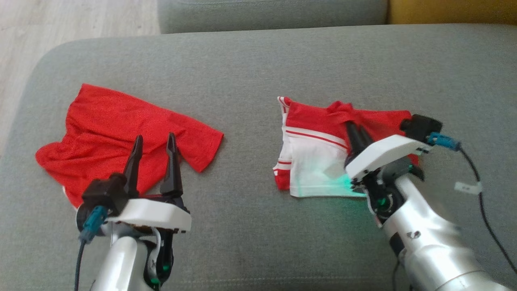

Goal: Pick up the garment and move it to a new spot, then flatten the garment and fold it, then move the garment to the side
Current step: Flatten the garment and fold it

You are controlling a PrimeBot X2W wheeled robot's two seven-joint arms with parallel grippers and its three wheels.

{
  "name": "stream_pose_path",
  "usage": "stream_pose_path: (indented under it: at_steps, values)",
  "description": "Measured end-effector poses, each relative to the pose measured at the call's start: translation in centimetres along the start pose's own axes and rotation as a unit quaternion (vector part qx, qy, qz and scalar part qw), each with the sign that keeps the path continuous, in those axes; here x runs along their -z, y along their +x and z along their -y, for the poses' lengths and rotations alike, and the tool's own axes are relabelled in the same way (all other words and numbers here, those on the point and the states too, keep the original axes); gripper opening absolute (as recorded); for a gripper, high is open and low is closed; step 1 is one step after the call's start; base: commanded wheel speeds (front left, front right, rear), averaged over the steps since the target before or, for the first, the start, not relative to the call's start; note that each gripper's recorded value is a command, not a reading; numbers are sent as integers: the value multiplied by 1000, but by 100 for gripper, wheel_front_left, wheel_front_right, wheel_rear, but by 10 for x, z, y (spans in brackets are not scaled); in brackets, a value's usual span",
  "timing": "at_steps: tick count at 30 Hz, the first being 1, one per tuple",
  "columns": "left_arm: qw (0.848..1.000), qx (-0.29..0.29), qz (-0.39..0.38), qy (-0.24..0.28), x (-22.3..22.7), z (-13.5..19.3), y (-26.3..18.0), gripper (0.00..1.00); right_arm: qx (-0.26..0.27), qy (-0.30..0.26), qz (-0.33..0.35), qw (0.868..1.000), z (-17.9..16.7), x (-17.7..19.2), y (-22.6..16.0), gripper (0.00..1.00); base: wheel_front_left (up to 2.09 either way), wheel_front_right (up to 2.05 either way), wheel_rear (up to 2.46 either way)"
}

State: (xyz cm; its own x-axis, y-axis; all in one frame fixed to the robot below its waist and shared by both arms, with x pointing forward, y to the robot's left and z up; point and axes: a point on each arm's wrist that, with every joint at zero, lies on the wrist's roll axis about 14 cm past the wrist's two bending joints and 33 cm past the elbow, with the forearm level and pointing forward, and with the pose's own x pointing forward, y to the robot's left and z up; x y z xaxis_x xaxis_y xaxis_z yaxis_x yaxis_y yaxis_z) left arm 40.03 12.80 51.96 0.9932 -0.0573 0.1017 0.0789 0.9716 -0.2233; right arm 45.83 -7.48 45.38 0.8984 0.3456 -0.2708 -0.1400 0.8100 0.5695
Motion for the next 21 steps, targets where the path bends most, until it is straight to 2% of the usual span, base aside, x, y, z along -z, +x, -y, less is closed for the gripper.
stream_pose_path:
  at_steps: [8,16,17,18,21]
  values:
    - [1000,-11,-11,3,6,-7,-9,100,-39,31,-18,999,-31,36,8,0,0,0,0]
    - [1000,-25,-19,-2,11,-14,-13,100,-53,23,-48,997,-43,56,17,0,0,0,0]
    - [1000,-24,-20,-2,11,-14,-13,100,-57,22,-51,997,-46,58,17,60,0,0,0]
    - [999,-24,-21,-2,12,-14,-13,100,-62,23,-54,996,-49,60,18,100,0,0,0]
    - [999,-24,-24,-2,14,-13,-13,100,-94,47,-63,992,-71,65,15,100,0,0,0]
